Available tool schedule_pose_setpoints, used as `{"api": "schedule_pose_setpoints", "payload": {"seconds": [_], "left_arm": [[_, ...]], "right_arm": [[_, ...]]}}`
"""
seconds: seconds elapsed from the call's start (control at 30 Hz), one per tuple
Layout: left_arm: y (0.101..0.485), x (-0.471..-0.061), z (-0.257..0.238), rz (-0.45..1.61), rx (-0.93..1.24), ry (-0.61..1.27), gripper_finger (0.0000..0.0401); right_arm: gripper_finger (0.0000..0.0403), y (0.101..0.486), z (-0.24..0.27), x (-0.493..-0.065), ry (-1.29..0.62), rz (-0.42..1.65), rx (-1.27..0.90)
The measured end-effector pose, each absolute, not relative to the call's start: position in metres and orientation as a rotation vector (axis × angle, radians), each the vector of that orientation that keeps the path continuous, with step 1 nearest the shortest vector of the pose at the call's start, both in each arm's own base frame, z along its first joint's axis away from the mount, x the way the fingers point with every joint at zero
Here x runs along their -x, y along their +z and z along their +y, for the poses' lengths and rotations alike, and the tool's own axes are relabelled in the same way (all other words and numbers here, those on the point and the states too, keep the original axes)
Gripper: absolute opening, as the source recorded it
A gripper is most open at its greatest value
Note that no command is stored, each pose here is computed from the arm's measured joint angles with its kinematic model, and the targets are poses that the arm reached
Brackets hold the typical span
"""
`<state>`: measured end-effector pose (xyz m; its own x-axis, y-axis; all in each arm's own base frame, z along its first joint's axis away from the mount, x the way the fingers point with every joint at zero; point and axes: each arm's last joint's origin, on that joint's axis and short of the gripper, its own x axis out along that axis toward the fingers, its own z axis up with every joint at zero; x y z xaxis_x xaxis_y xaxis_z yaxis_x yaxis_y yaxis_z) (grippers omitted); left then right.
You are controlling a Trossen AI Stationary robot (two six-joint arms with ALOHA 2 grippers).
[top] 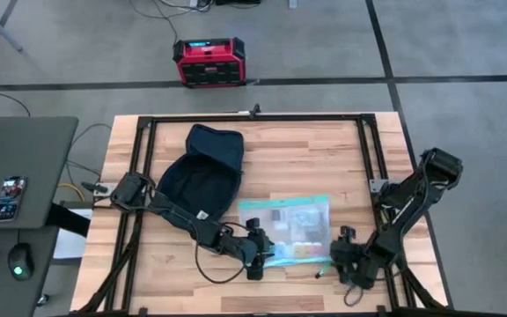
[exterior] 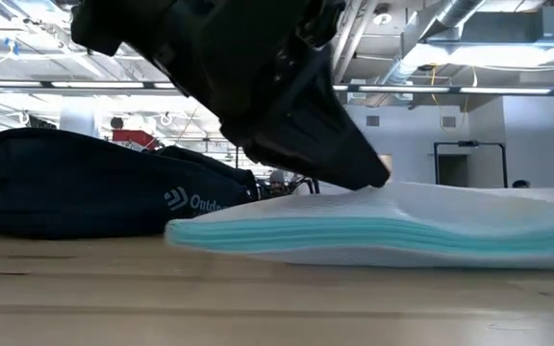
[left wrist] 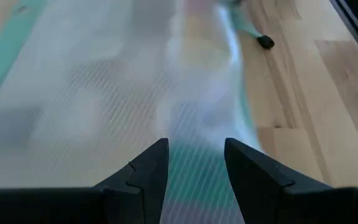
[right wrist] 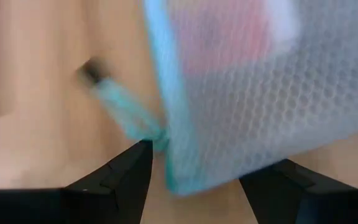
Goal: Unpack backpack
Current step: Remove the pill organizer from the zip bag
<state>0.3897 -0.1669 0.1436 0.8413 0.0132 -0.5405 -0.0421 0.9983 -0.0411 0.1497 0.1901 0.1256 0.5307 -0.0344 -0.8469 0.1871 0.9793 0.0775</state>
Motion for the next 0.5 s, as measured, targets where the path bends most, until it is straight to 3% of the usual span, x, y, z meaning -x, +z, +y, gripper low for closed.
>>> {"api": "schedule_pose_setpoints", "payload": {"seconds": [0.27, 0.5], "left_arm": [[0.16, -0.39, -0.168, 0.588, 0.04, 0.022, 0.0143], [0.167, -0.388, -0.169, 0.607, 0.021, 0.016, 0.0143]], "right_arm": [[0.0203, 0.137, 0.18, -0.178, -0.194, 0.941, -0.174], [0.0118, 0.139, 0.17, -0.191, -0.171, 1.025, -0.196]]}}
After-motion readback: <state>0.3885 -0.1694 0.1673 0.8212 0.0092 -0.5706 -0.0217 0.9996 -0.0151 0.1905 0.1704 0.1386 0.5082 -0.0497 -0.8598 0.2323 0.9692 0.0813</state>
